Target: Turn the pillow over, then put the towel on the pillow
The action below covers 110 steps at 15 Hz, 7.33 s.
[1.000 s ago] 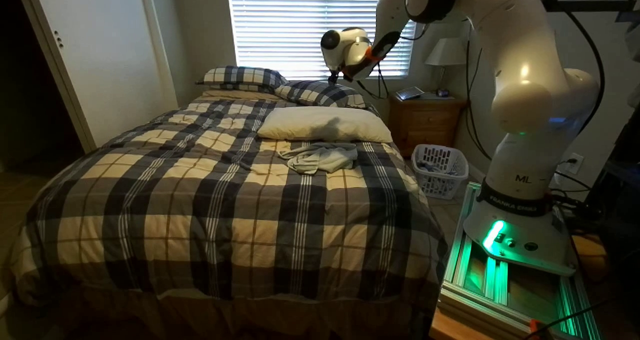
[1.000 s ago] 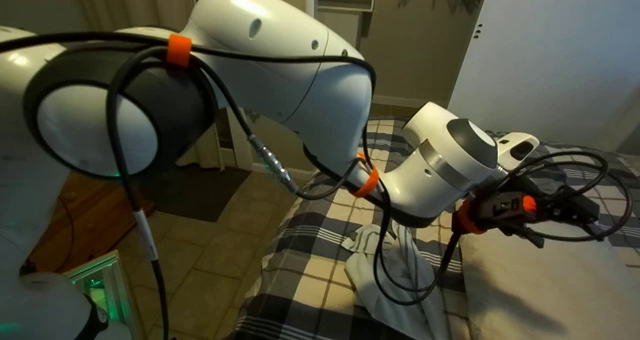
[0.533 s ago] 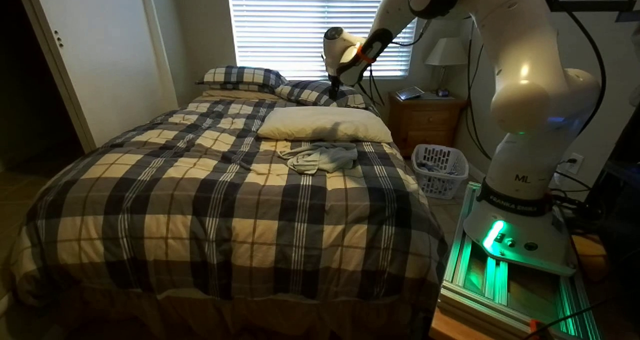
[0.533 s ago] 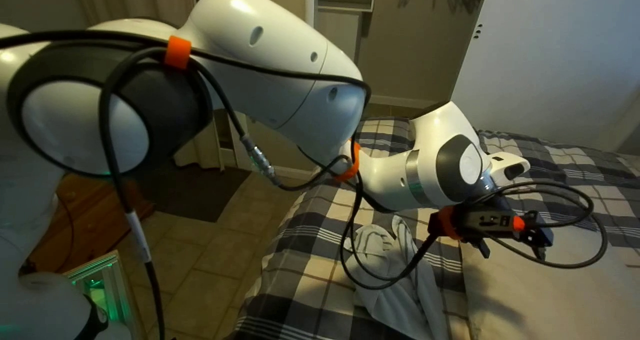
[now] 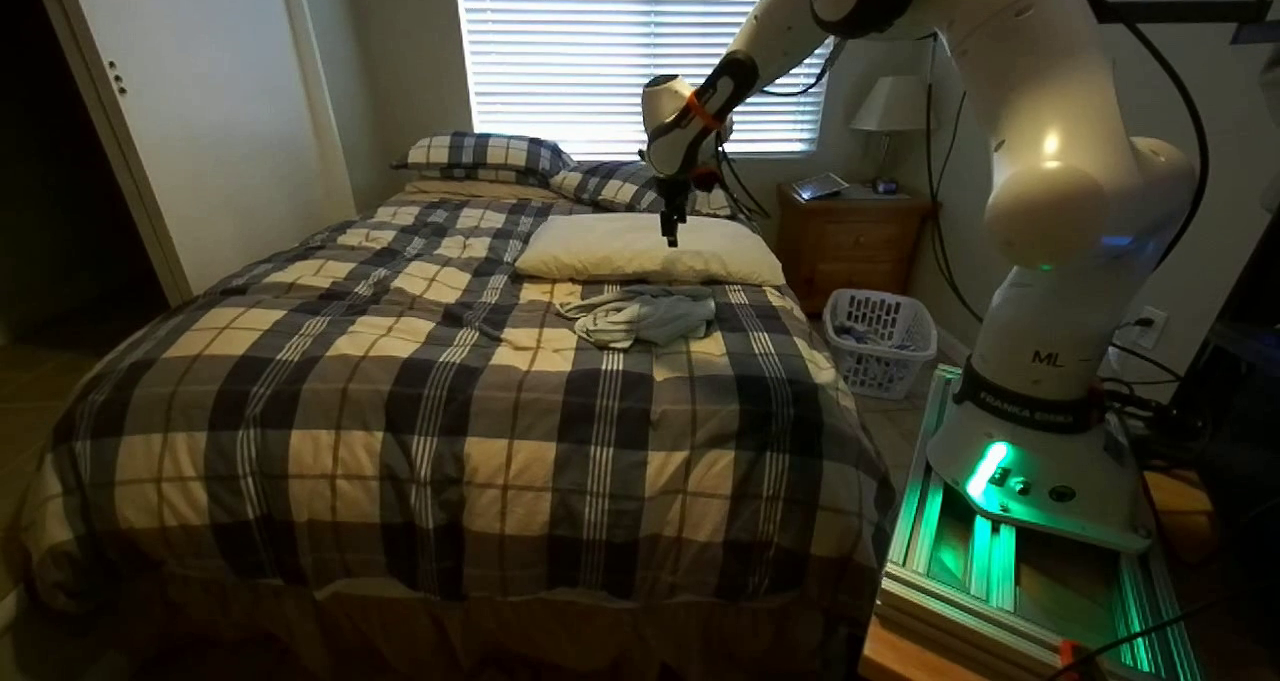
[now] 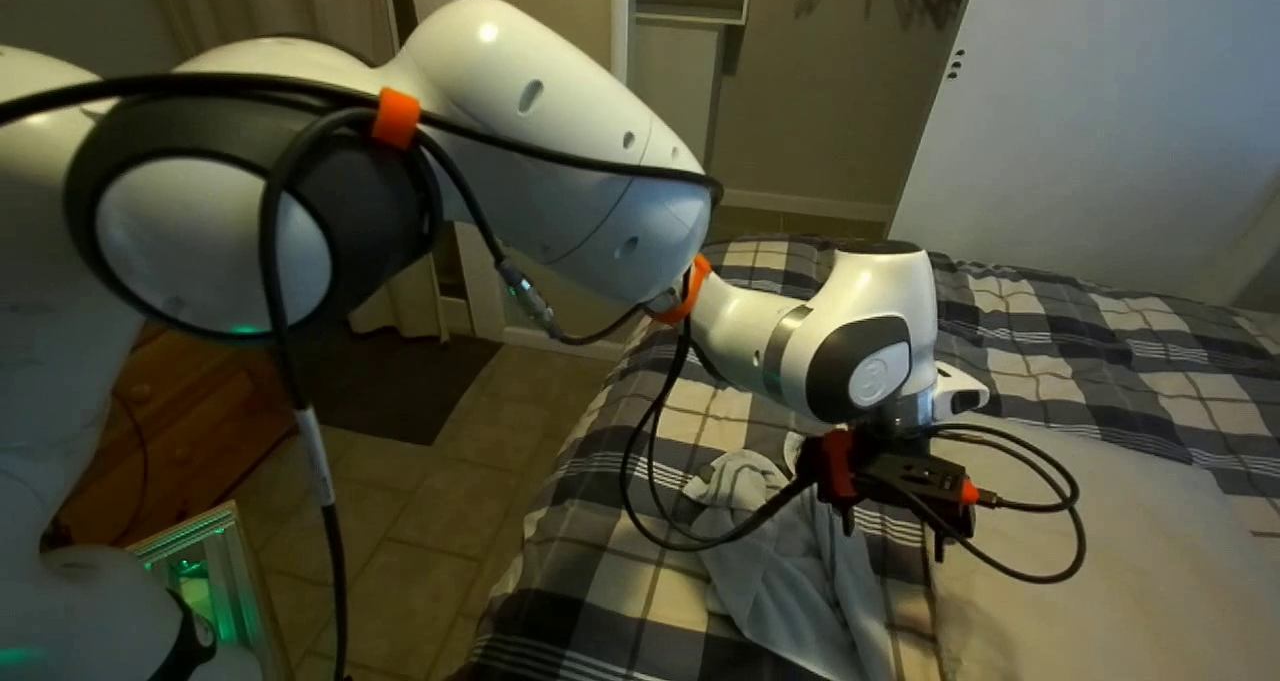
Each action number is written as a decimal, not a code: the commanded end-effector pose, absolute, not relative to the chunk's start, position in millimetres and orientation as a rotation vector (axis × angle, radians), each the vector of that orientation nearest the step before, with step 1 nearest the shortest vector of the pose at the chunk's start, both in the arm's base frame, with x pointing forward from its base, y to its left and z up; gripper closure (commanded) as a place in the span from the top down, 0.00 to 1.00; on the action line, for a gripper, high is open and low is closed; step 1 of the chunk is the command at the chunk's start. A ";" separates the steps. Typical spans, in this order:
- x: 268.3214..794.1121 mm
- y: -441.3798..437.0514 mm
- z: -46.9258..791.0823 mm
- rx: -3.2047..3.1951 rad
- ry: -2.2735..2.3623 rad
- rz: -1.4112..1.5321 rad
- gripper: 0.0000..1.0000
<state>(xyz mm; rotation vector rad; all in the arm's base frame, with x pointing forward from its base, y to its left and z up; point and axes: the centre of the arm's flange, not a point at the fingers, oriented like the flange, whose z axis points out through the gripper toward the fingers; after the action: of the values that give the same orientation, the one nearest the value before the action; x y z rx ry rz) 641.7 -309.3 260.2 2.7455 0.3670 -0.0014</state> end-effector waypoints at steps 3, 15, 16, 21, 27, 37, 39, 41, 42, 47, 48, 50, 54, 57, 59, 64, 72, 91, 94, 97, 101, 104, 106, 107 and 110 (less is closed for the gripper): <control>641.3 -305.1 256.7 2.753 0.375 -0.035 1.00; 664.7 -282.1 191.4 3.092 0.651 0.145 1.00; 665.1 -282.8 185.3 3.093 0.670 0.123 1.00; 667.9 -280.3 156.0 3.058 0.753 0.038 1.00; 675.8 -276.4 122.1 3.022 0.763 0.022 1.00; 682.7 -275.8 110.1 3.114 0.790 -0.011 0.37; 683.1 -275.8 113.4 3.135 0.795 -0.018 0.25; 682.6 -276.6 117.1 3.165 0.808 -0.025 0.11; 682.1 -277.8 119.1 3.172 0.809 -0.026 0.05; 678.2 -282.8 131.6 3.248 0.859 0.015 0.06; 676.4 -284.2 133.8 3.263 0.868 0.028 0.06; 673.8 -290.7 142.6 3.265 0.853 0.070 0.06; 668.3 -297.6 171.4 3.211 0.819 0.140 0.06; 669.4 -295.1 198.0 3.171 0.841 0.188 0.06; 671.3 -296.5 218.6 3.122 0.843 0.229 0.06; 674.0 -311.5 277.1 2.962 0.773 0.394 0.06; 665.6 -348.1 354.1 2.650 0.594 0.645 0.05; 623.0 -440.9 418.0 2.126 0.173 1.047 0.05; 616.2 -454.2 415.6 2.113 0.154 1.038 0.37; 613.1 -457.4 415.0 2.081 0.158 1.029 0.51; 610.1 -458.3 418.8 2.056 0.154 1.039 0.79; 610.8 -448.4 417.3 2.145 0.123 1.065 0.99; 613.7 -433.7 415.0 2.234 0.074 1.079 1.00; 616.1 -427.3 414.1 2.269 0.053 1.081 1.00; 615.2 -402.0 407.8 2.412 -0.055 1.041 1.00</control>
<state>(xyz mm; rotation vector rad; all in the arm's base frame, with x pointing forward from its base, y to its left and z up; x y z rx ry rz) 628.6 -429.6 402.7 2.2827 0.0577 1.0692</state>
